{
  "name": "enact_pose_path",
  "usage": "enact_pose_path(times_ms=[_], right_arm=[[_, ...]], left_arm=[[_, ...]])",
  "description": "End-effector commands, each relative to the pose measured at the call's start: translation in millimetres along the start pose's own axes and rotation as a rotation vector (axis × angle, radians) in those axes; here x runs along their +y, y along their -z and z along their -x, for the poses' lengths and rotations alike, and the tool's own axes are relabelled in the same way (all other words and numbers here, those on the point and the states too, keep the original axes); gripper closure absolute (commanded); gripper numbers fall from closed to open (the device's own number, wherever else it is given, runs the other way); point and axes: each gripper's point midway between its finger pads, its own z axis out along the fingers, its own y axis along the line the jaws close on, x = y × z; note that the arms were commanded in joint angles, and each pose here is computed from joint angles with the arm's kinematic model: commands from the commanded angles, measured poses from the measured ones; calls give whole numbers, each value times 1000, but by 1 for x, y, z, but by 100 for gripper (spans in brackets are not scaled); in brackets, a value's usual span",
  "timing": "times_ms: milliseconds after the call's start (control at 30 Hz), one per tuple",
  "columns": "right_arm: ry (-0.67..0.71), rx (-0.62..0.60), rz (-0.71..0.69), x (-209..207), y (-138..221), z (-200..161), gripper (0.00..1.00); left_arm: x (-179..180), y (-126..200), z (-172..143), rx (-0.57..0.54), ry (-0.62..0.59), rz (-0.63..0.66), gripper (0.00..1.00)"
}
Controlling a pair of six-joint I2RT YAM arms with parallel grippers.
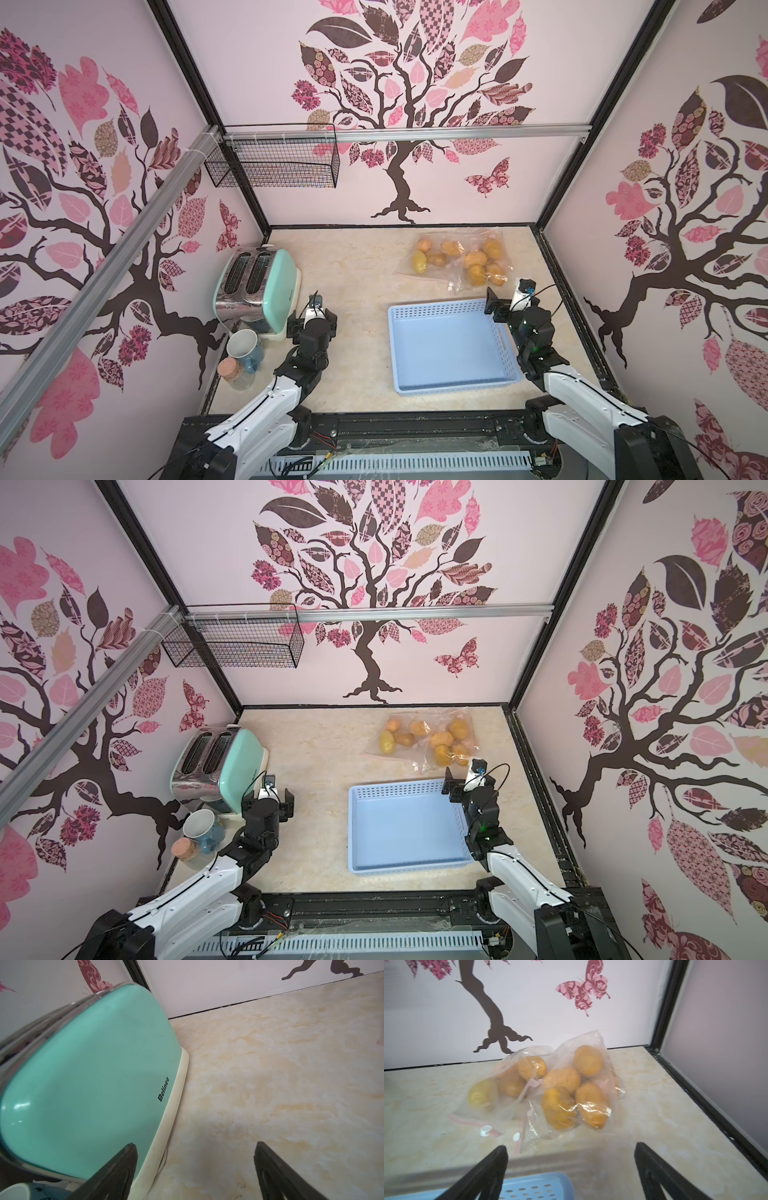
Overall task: Put the potatoes into a zipper bag and zip it
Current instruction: Place the zipper food storage bag at the center of the board, then reset both arms
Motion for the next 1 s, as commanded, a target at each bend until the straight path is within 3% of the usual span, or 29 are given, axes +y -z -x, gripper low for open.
enact_pose_path(times_ms=[0,100,200,267,333,433,467,500,533,600,667,700,767,967], right_arm=[[10,-137,-163,-29,4,15,1],[34,-70,-223,-37,-8,-9,1],[69,-153,-243,-38,-10,-1,0],[21,-180,-285,-47,-16,2,1],[4,-132,-194,-41,-34,-13,1],[27,-129,-184,-38,-40,-18,0],[28,-92,-181,-36,-44,-23,0],[34,-61,-182,-36,-52,-25,0],[39,-45,-183,-35,-59,-27,1],[15,-32,-183,-39,-63,-28,1],[3,-18,-177,-42,-65,-30,1],[2,-21,-178,-42,-65,-30,1],[2,-26,-176,-42,-63,-29,1],[27,-80,-128,-33,-49,-24,1]], left_arm=[[4,-15,19,-78,80,-25,10],[2,-37,21,-55,72,-54,9],[-1,-63,25,-25,91,-69,10],[-8,-72,32,-52,98,-112,10],[-16,-80,38,-81,99,-150,10],[-31,-86,34,-96,116,-235,10],[-22,-89,36,-138,151,-188,9],[-14,-92,29,-113,182,-162,8],[-18,-95,22,-79,194,-221,9],[-14,-107,21,-95,236,-222,9],[-11,-109,14,-25,241,-233,10],[-12,-110,15,-43,242,-235,11],[-11,-109,16,-56,242,-235,2],[-10,-107,17,-48,246,-232,2]])
